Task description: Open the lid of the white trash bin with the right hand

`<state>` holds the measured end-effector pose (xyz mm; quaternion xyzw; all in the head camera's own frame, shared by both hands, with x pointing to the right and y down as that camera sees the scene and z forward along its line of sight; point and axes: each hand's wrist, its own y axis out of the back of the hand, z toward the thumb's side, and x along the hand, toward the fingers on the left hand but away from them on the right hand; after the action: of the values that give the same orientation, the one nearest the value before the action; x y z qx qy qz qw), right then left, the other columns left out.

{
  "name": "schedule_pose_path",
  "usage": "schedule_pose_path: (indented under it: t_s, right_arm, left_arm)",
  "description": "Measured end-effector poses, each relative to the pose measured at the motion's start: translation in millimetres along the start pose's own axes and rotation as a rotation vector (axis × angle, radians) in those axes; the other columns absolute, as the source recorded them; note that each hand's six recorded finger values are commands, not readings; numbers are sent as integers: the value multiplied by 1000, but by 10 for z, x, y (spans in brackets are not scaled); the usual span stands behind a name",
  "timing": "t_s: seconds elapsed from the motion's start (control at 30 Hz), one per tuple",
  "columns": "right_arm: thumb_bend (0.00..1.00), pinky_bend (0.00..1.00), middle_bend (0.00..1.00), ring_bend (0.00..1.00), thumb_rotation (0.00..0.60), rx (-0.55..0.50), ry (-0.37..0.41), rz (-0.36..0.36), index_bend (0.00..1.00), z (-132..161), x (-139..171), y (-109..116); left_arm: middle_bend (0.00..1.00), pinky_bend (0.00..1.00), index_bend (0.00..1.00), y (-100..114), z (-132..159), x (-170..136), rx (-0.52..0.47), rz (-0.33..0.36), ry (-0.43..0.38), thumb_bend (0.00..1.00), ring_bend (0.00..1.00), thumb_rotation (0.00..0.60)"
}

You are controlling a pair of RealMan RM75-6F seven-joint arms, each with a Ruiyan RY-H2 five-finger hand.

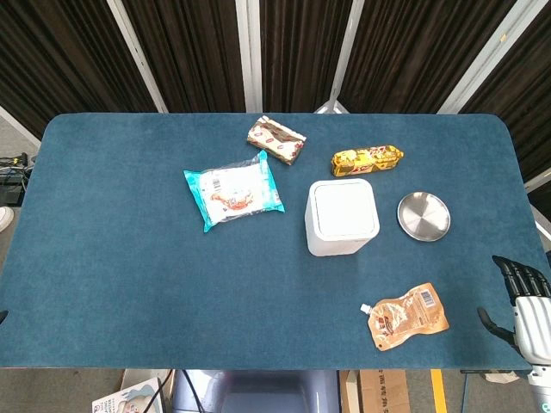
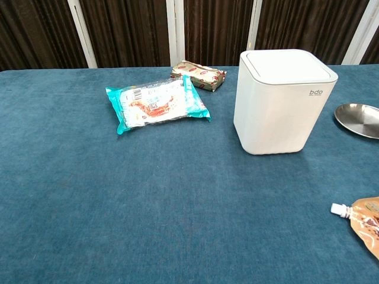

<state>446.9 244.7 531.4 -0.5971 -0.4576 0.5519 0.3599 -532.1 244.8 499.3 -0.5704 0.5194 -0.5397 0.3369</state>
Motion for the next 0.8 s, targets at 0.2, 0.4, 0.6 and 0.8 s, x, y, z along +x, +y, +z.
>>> schedule_pose_path:
  t_s: [0.2,0.4,0.6,0.8]
  right_arm:
    - [263,147,174,153,600,-6,-12,2,124,2,19,1]
    - [263,147,174,153,600,-10,-20,13,124,6,27,-3]
    - [264,163,175,153,600,-28,-23,40,124,7,29,-39]
    - [263,170,176,153,600,-39,-35,46,124,-19,22,-23]
  left_arm:
    - [95,116,232,-7,13,8,3,-3,-6,102,32,600]
    - [95,105,231,11,11,4,2,10,-5,102,32,600]
    - [92,95,230,-10,-6,42,0,14,7,103,27,600]
    - [88,96,229,-52,52,59,16,11,-10,102,26,600]
